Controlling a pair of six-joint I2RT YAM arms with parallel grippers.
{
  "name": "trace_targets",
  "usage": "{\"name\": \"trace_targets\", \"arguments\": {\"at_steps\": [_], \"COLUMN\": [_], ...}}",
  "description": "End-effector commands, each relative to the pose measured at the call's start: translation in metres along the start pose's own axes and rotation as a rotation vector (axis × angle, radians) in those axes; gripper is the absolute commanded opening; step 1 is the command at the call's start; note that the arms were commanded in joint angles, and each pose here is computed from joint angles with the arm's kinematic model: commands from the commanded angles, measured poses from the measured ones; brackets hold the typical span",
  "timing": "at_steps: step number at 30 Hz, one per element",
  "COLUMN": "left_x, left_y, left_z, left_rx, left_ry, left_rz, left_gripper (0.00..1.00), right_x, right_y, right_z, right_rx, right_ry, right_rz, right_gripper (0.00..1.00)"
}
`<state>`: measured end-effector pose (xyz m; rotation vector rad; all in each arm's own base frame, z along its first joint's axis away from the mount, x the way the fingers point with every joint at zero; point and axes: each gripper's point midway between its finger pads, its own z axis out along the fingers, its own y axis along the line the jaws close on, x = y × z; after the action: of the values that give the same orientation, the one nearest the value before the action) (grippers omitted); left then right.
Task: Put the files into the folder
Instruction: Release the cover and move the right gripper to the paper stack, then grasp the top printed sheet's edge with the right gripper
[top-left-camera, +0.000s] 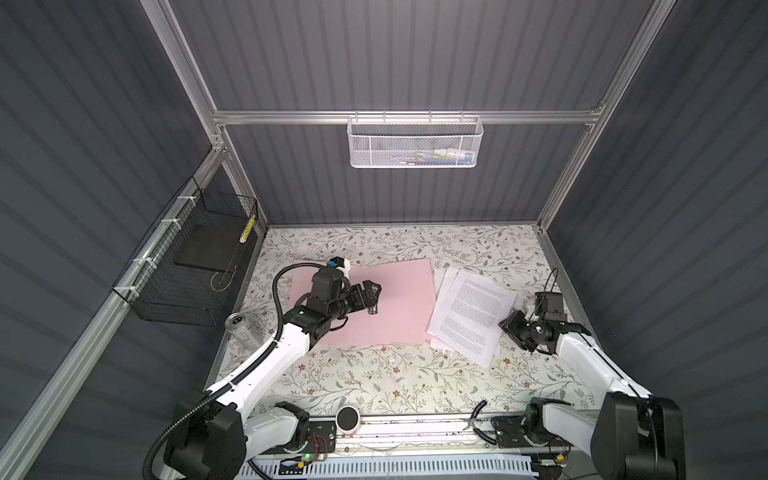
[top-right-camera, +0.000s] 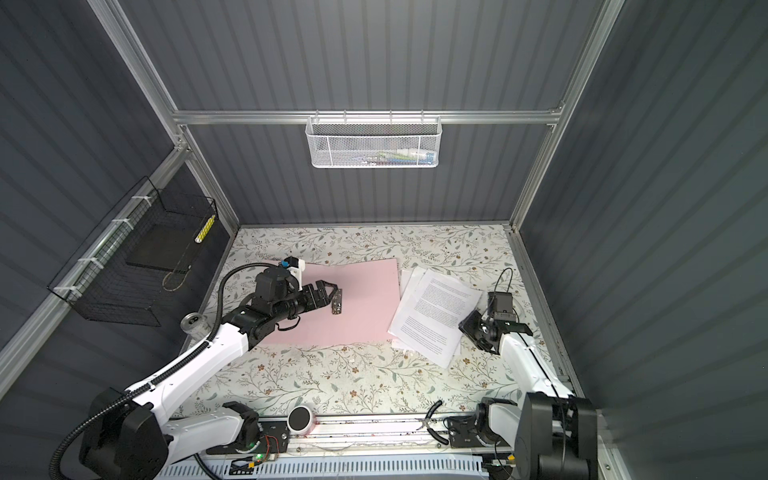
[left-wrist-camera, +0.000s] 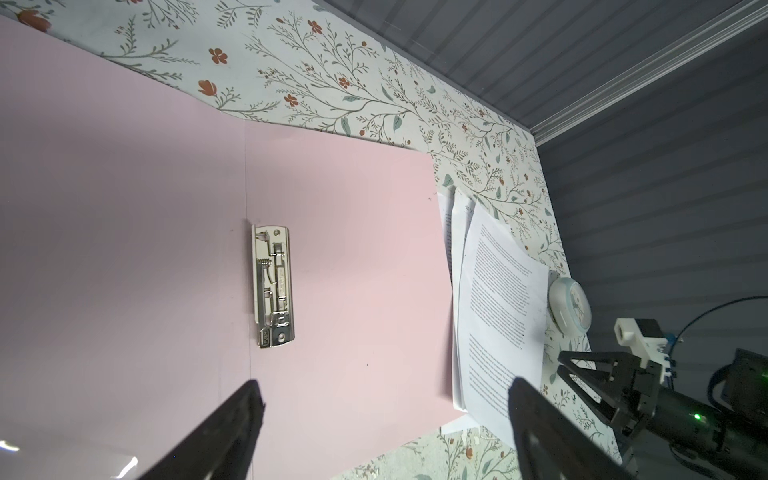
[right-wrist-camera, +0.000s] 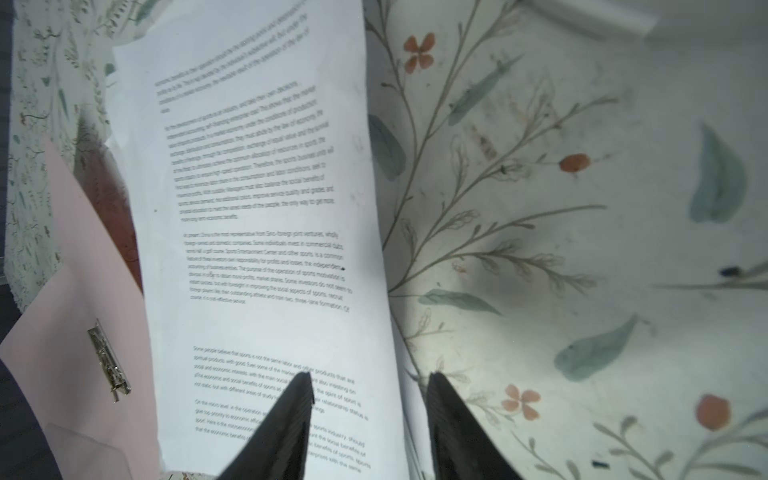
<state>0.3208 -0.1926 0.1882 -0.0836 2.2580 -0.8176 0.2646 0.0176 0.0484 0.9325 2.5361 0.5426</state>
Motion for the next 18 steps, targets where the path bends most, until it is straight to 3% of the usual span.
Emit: {"name": "trace_targets", "arguments": {"at_steps": [1,18], "left_x": [0.0,0.008], "left_y": [-0.003,0.011], "left_z": [0.002,-0.002], "left_rx": [0.017,-0.032], "left_ry": [-0.007,-0.005], "left_rz": [0.016,0.002], "left_gripper": [0.92,0.9], "right_x": [-0.004,-0.002], "right_y": [0.003,-0.004], "right_z": [0.008,0.033], "right_rx": [-0.033,-0.02], "right_ry": [-0.002,0.047], "right_rz": [-0.006,0.005], "right_gripper": [0.46,0.39]}}
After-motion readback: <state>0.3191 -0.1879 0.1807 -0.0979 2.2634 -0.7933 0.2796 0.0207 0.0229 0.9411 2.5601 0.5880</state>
